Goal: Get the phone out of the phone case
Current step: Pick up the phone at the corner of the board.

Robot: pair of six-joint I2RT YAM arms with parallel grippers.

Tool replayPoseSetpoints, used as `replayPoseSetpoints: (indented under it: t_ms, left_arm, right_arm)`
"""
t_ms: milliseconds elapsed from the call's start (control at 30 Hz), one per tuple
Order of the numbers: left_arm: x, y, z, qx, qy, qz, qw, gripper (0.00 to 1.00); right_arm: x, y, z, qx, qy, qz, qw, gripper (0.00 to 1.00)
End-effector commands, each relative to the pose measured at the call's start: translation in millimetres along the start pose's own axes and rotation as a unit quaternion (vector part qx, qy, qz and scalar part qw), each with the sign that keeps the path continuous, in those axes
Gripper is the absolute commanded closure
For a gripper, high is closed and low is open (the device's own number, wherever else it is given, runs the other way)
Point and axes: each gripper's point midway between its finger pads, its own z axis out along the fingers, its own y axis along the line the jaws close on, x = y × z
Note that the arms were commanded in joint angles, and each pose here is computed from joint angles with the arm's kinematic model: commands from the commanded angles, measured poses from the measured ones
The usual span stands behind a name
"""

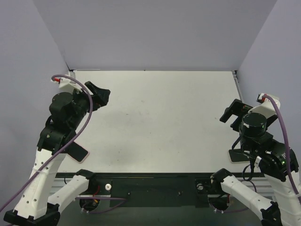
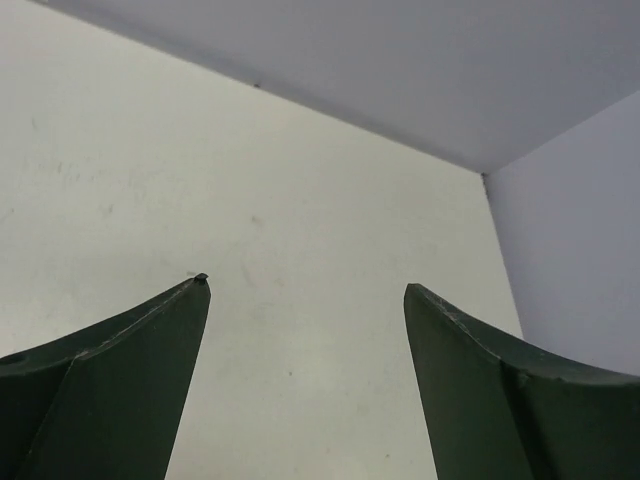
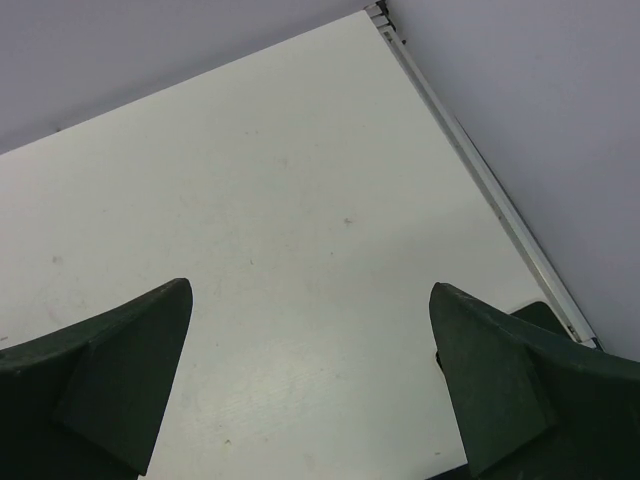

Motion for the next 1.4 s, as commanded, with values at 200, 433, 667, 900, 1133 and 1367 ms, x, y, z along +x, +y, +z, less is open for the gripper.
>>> replayPoseSetpoints:
  t_ms: [200,433,667,900,1133,1367]
  left_arm:
    - [110,89,37,-0.183,0.177,0.010,0.967,0.11]
    - [133,200,26,-0.429,0.201,-0.017,0.880,0.10]
    - [152,317,-33,-0.597,0.173,-0.176,0.763,0.08]
    - [139,371,-33,-0.615,0.105,-0.155,0.766,0.04]
    - [131,366,-36,-0.566,0.104,-0.113,0.810,0.03]
    - [119,374,-66,-0.587,0.095,-0.119,0.795,0.03]
  right_arm:
    - [35,21,20,-0.008,0.077,-0.068,0.995,0.00]
    - [60,34,27,-0.027,0.119,-0.085,0.989,0.00]
    - [66,38,28,-0.040,0.120,-0.082,0.989,0.00]
    - [69,52,29,-0.069,0.126,-0.072,0.987,0.00]
    - [85,75,29,-0.126,0.149,-0.069,0.978,0.00]
    - [89,81,34,-0.133,0.147,-0.068,0.978,0.00]
